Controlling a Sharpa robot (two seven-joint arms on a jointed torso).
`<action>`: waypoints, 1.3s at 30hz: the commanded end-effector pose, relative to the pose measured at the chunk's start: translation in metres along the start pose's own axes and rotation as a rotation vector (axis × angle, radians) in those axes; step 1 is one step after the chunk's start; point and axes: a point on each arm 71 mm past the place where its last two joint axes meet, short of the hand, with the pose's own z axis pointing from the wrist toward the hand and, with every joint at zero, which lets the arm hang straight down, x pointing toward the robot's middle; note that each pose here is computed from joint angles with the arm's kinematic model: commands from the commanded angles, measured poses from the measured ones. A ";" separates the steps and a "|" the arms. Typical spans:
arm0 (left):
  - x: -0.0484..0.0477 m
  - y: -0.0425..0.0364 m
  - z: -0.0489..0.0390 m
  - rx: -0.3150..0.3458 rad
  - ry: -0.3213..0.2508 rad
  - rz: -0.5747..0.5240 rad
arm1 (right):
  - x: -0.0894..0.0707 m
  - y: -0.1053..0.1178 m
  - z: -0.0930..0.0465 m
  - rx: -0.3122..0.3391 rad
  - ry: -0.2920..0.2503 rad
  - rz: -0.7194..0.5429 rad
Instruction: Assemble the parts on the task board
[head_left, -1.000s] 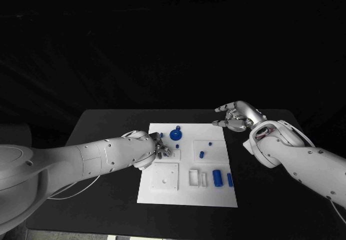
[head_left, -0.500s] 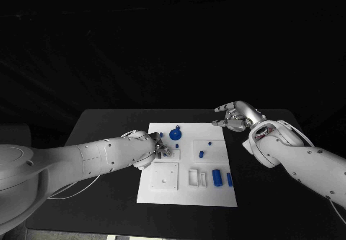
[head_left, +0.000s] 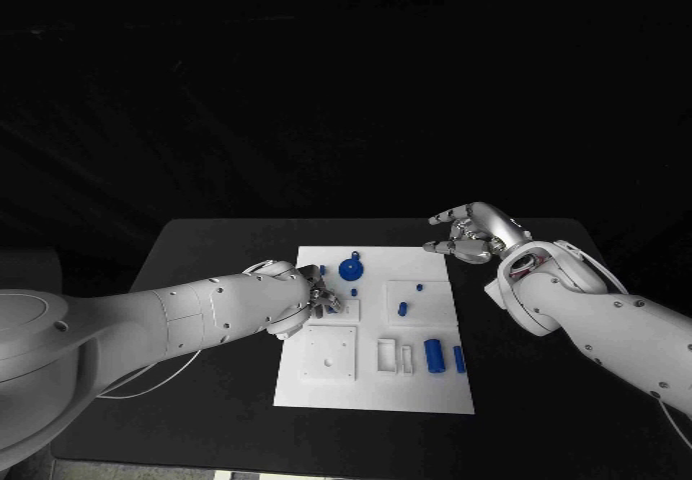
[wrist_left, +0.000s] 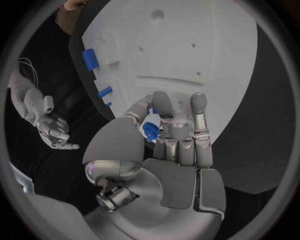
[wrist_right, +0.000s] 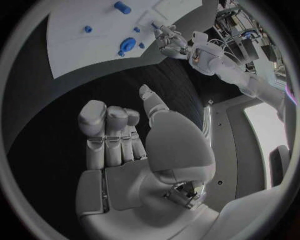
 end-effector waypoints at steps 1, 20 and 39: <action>0.0096 0.0004 0.0006 -0.001 0.049 0.019 | 0.002 0.001 0.000 -0.005 0.012 -0.001; 0.0110 -0.0017 0.0022 -0.001 0.071 0.030 | 0.003 0.001 0.000 -0.005 0.014 0.000; 0.0106 -0.0024 0.0030 -0.003 0.067 0.030 | 0.003 0.001 0.000 -0.005 0.015 0.001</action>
